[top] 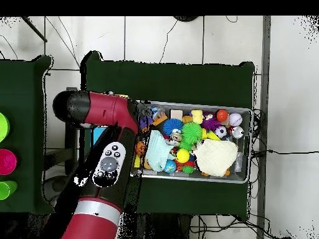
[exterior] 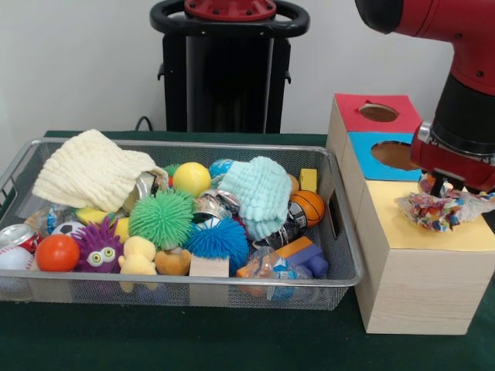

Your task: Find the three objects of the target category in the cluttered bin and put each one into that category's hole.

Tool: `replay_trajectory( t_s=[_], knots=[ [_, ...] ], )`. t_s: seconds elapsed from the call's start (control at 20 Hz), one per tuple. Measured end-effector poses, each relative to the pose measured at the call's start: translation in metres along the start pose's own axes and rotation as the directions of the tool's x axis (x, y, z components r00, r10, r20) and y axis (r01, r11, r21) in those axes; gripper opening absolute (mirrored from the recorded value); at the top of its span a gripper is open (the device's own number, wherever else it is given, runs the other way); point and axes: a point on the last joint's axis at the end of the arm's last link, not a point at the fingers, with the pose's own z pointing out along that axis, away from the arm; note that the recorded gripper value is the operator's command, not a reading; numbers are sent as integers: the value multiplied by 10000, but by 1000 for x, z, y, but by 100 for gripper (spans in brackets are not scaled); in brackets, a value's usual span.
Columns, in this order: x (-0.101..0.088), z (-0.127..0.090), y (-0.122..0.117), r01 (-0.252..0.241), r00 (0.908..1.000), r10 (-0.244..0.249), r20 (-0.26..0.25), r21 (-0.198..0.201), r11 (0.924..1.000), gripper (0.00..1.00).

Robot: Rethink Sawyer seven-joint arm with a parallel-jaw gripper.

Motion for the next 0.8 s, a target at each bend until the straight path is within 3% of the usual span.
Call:
replay_trajectory(
  t_s=[0.3,0.5,0.8],
  knots=[
    [-3,-23,-2,38,9993,-37,-362,51,10000,0],
    [-4,-55,-1,106,9975,-103,-701,44,9999,0],
    [-12,-94,2,190,9973,-199,-713,-137,9997,0]
  ],
)
